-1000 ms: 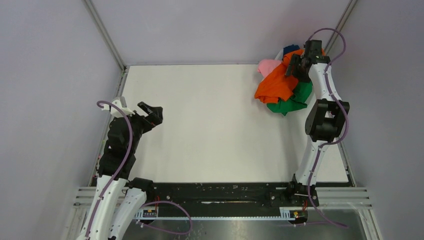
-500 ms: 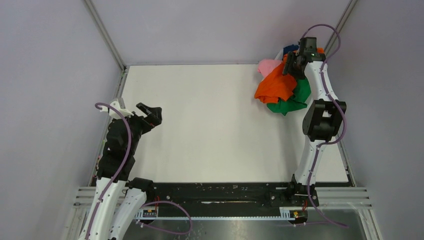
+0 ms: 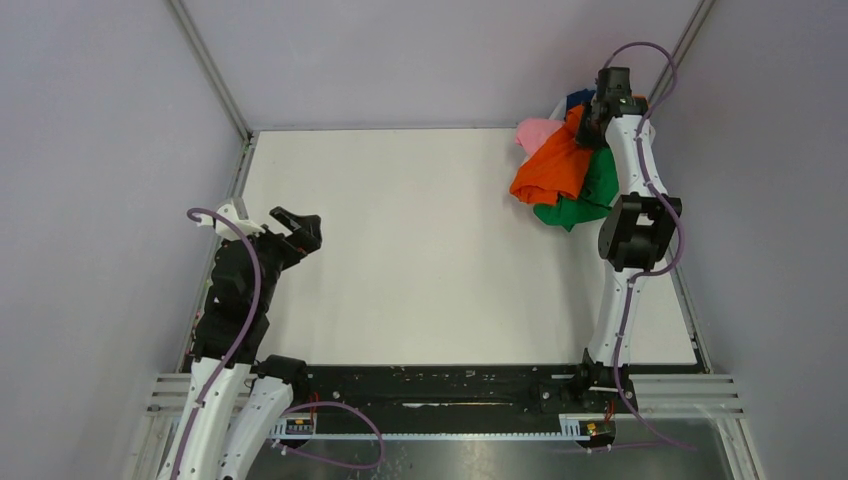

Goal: Fold and stack the t-shirts
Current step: Grab crumpled tshirt from bin with the right arm

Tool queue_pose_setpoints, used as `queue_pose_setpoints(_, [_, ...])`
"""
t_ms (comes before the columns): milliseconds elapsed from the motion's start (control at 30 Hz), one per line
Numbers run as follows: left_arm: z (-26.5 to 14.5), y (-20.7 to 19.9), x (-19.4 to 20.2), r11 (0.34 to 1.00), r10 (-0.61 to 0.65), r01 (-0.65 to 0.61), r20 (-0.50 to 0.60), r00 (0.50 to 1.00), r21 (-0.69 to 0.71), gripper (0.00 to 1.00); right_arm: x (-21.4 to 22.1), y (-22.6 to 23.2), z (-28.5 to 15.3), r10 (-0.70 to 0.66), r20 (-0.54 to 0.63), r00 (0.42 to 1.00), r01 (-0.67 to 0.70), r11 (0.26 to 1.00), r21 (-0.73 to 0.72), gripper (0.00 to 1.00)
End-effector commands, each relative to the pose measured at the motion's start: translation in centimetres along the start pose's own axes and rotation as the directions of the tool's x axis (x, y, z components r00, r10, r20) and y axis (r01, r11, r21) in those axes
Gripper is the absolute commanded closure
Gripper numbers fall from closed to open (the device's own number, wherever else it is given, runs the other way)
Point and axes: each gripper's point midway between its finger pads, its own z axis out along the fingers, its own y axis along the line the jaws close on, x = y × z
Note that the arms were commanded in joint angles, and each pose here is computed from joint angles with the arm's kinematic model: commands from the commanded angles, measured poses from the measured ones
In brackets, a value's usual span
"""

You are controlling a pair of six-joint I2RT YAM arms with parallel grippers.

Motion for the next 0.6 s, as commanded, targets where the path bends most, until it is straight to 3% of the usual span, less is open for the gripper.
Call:
queue_pose_setpoints(0, [-1.0,-0.8,-2.4,1.0,-0.011,0.011,0.073,0.997,0.01,0.01,-2.6,-0.2,-2.3,-0.014,0.064,0.998,0.012,1.0,0.022,1.0])
queue_pose_setpoints(133, [-1.2,-0.6,-2.7,1.0,-0.013,0.013,0.089,0.996,0.005,0.01,-6.0,1.0,-8.0,-0.011,0.203,0.979,0.022,0.998,-0.052,1.0])
queue_pose_setpoints(233, [-1.3,-0.8,-2.9,1.0,-0.016,0.015,0.092,0.996,0.009,0.01,-9.6,2.3,-15.0,0.024,0.371,0.928,0.03,0.99,-0.137,1.0])
queue_pose_setpoints(433, [-1.4,-1.0,-2.9,0.999,-0.03,0.027,0.103,0.994,0.028,0.01,-16.1,4.8,-30.2,0.2,0.67,0.715,0.05,0.941,-0.334,1.0])
queue_pose_setpoints(567, [-1.3,-1.1,-3.0,0.999,-0.04,0.036,0.114,0.993,0.039,0.01,-18.8,8.6,-39.5,0.371,0.736,0.566,0.196,0.807,-0.557,1.0])
